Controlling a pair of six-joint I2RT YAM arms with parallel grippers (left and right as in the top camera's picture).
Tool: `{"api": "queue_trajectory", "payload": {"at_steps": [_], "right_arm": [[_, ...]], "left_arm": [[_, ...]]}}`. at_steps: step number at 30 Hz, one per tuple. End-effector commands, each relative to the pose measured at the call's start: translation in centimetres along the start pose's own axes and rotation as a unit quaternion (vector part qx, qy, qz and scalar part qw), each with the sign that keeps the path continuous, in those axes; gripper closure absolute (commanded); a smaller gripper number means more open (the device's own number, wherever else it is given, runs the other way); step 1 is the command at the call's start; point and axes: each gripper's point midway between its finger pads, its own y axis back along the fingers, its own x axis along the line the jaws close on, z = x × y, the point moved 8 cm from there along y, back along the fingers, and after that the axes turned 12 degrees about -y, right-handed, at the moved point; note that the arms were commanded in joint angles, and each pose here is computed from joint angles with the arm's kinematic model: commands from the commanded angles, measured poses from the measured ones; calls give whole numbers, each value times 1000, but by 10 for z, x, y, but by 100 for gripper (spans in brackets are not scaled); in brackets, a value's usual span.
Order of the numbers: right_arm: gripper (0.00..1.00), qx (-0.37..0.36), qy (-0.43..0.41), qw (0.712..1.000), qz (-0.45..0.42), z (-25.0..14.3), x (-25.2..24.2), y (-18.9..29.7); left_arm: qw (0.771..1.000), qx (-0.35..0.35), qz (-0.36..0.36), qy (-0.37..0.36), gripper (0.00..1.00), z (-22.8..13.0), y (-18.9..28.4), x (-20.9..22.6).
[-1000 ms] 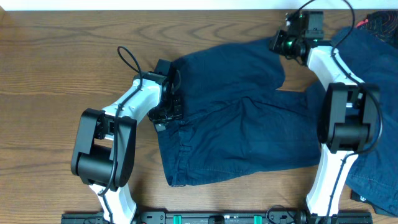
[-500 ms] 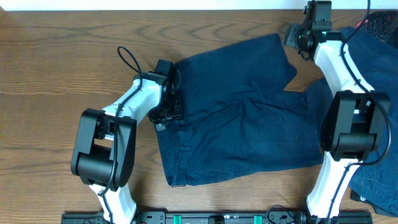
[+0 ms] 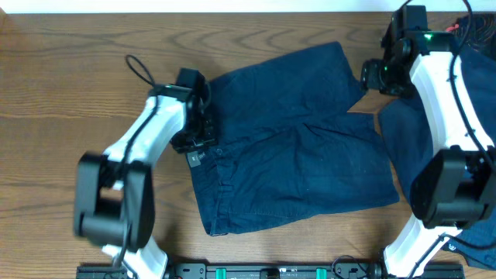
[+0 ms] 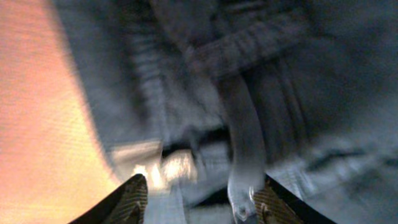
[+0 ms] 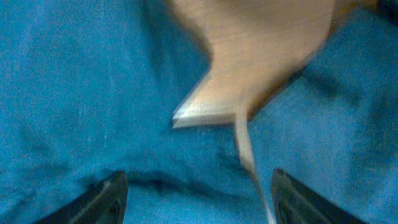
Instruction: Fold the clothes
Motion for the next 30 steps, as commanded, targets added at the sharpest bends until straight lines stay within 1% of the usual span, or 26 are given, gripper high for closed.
{"api": "queue_trajectory", "payload": {"at_steps": [1,3,4,6,7,10,12,13,17,19,30], "right_arm": [[29,59,15,998,-4,-19,0,-11],[29,84,17,996,-16,-30,-3,-18],[31,97,17,995,-24,-36,-5,-22],[34,117,11,992,-38,-45,-10,-30],[34,125,6,991,-42,-49,-12,-34],[35,142,-6,988,-64,-60,-19,-44],[35,149,-7,985,-82,-65,-24,-49],[35,152,-6,985,-87,-67,-25,-51],[34,159,-7,983,-94,-72,-29,-56],[34,160,-7,983,-94,-72,-29,-56],[33,157,-11,982,-102,-72,-30,-56]], "left_arm": [[998,-55,-2,-10,41,-3,45,-4],[999,-48,-13,-11,41,-9,50,-8],[999,-39,-24,-11,42,-12,51,-10],[998,-19,-57,-10,47,-17,47,-15],[997,-11,-69,-9,47,-19,43,-16],[996,11,-86,-2,47,-26,28,-17],[995,23,-99,0,46,-30,17,-17],[994,27,-103,1,44,-32,12,-17],[994,24,-107,0,36,-35,-4,-14],[993,20,-114,-1,35,-37,-11,-14],[973,10,-232,-15,37,-49,-37,-27]]}}
